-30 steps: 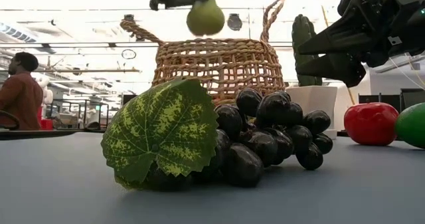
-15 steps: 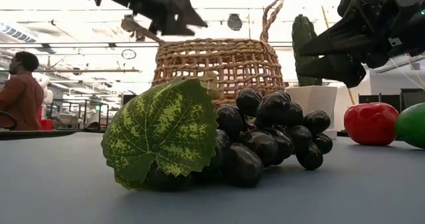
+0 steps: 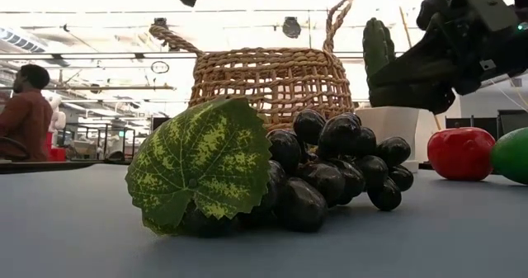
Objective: Build produce basket
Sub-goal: Put the black grapes into the brown basket
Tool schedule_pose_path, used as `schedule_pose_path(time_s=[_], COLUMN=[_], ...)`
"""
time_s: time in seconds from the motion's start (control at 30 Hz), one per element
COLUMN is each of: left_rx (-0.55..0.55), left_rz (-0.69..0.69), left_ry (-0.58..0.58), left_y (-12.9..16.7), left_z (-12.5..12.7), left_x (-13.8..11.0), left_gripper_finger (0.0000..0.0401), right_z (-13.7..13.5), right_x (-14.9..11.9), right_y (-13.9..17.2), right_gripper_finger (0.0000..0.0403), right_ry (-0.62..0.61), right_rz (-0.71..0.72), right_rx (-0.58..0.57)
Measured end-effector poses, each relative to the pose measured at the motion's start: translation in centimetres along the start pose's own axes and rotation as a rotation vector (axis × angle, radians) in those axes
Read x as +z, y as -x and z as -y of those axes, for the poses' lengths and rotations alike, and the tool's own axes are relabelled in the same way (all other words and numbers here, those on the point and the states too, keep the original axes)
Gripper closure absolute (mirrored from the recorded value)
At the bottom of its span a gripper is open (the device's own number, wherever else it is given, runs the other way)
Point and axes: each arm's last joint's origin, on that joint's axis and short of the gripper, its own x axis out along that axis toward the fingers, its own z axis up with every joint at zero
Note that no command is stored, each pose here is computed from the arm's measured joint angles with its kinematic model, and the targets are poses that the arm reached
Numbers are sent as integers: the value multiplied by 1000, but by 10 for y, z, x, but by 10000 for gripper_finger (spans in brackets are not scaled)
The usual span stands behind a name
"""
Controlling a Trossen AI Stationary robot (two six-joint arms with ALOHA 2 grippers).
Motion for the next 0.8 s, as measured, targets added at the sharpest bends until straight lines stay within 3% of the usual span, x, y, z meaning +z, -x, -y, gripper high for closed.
schedule_pose_path(time_s=[0.13, 0.3, 0.6, 0.8], left_rx=[-67, -88, -79, -137], left_rz=[-51, -64, -135, -215], left_ry=[66, 155, 271, 407], left_y=[-17, -45, -70, -78], left_z=[34, 56, 63, 66], left_x=[-23, -56, -96, -116], left_gripper_finger=[104, 99, 96, 94], right_z=[4, 9, 9, 9], right_x=[-1, -2, -1, -1], right_y=[-2, -5, -6, -6], right_gripper_finger=[149, 149, 149, 149], right_ry=[-30, -55, -90, -86], right_rz=[-15, -27, -20, -24], right_rx=[-28, -57, -58, -60])
